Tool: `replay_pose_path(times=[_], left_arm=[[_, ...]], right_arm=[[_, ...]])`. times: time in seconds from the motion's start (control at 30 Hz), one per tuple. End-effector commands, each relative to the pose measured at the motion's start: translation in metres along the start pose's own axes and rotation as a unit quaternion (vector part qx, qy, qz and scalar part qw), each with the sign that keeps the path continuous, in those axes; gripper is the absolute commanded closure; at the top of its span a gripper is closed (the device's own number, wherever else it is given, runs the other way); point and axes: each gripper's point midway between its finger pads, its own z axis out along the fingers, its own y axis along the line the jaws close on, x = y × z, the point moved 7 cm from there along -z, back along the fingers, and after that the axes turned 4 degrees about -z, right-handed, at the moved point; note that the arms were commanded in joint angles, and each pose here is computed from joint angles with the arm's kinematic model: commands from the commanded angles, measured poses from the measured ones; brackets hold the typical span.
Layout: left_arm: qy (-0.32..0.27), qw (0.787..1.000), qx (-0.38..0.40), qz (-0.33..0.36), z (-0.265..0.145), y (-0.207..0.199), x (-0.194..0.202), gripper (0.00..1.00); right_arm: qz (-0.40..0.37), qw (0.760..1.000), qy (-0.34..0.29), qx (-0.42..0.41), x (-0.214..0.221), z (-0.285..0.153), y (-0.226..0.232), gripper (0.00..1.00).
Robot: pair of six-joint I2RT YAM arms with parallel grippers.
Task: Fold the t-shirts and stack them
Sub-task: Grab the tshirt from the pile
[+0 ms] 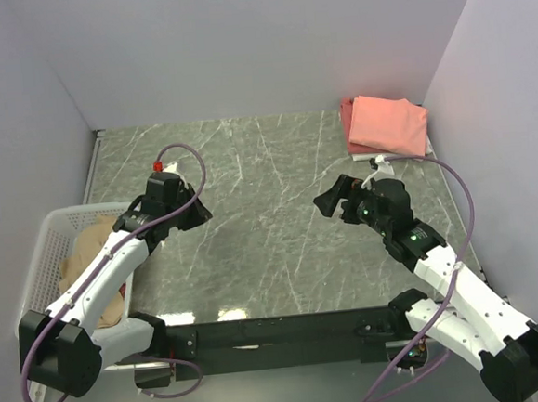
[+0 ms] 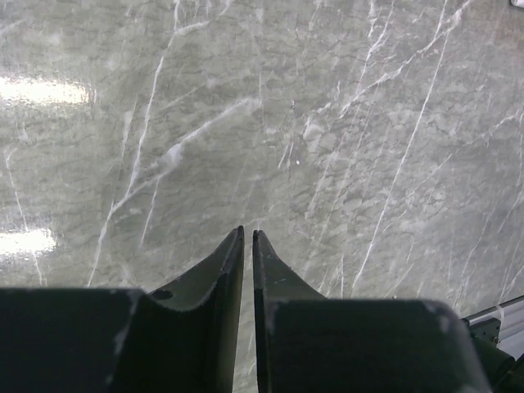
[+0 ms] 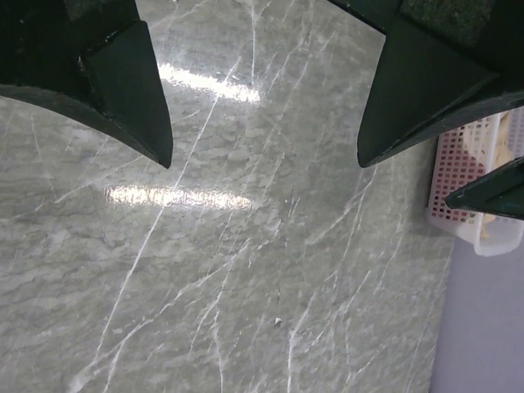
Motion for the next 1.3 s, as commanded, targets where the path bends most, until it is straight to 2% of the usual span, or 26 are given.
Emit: replay_pose_path(times=[0.0, 0.27, 0.4, 0.47, 0.5, 0.53, 0.6, 0.7, 0.73, 0.77, 0.83, 0.93, 1.13, 1.2, 1.27], left_arm=[[-0.031, 0.999, 0.02, 0.004, -0.007, -0.007, -0.01, 0.84], [-0.046, 0.999, -0.007, -0.011, -0.011, -0.007, -0.018, 0.79], [-0.08, 0.994, -0.067, -0.045, -0.017, -0.002, -0.036, 0.62], [-0.109, 0.984, -0.118, -0.082, -0.025, 0.009, -0.049, 0.55], [-0.119, 0.98, -0.132, -0.095, -0.028, 0.014, -0.053, 0.43], [-0.137, 0.974, -0.148, -0.107, -0.034, 0.019, -0.059, 0.39], [-0.165, 0.957, -0.19, -0.143, -0.045, 0.038, -0.07, 0.37], [-0.212, 0.92, -0.258, -0.203, -0.068, 0.075, -0.084, 0.32], [-0.226, 0.907, -0.278, -0.222, -0.074, 0.085, -0.086, 0.32], [-0.243, 0.884, -0.312, -0.248, -0.081, 0.107, -0.089, 0.28], [-0.253, 0.863, -0.339, -0.276, -0.089, 0.127, -0.089, 0.19], [-0.262, 0.818, -0.389, -0.333, -0.097, 0.171, -0.084, 0.18], [-0.251, 0.761, -0.455, -0.387, -0.09, 0.211, -0.063, 0.15], [-0.241, 0.75, -0.473, -0.396, -0.083, 0.222, -0.055, 0.1], [-0.227, 0.742, -0.483, -0.405, -0.077, 0.229, -0.048, 0.1]], right_arm=[[-0.019, 0.999, -0.034, -0.007, -0.02, -0.007, 0.009, 0.0], [-0.038, 0.999, -0.033, -0.004, -0.017, -0.014, 0.005, 0.0], [-0.05, 0.999, -0.021, 0.001, -0.015, -0.016, 0.003, 0.0], [-0.053, 0.998, -0.018, -0.004, -0.013, -0.017, 0.003, 0.0], [-0.055, 0.998, -0.015, -0.007, -0.012, -0.017, 0.003, 0.0], [-0.056, 0.998, -0.014, -0.01, -0.011, -0.017, 0.003, 0.0], [-0.057, 0.998, -0.012, -0.02, -0.009, -0.018, 0.004, 0.0], [-0.061, 0.998, -0.002, -0.024, -0.003, -0.017, 0.002, 0.0], [-0.06, 0.998, 0.003, -0.023, -0.001, -0.016, 0.001, 0.0], [-0.06, 0.998, 0.006, -0.023, 0.001, -0.015, 0.0, 0.0], [-0.059, 0.998, 0.018, -0.031, 0.006, -0.014, 0.0, 0.0], [-0.056, 0.997, 0.026, -0.041, 0.009, -0.012, 0.001, 0.0], [-0.056, 0.997, 0.03, -0.04, 0.012, -0.013, -0.001, 0.0], [-0.056, 0.997, 0.033, -0.042, 0.013, -0.013, 0.0, 0.0], [-0.055, 0.997, 0.038, -0.046, 0.013, -0.012, 0.001, 0.0]])
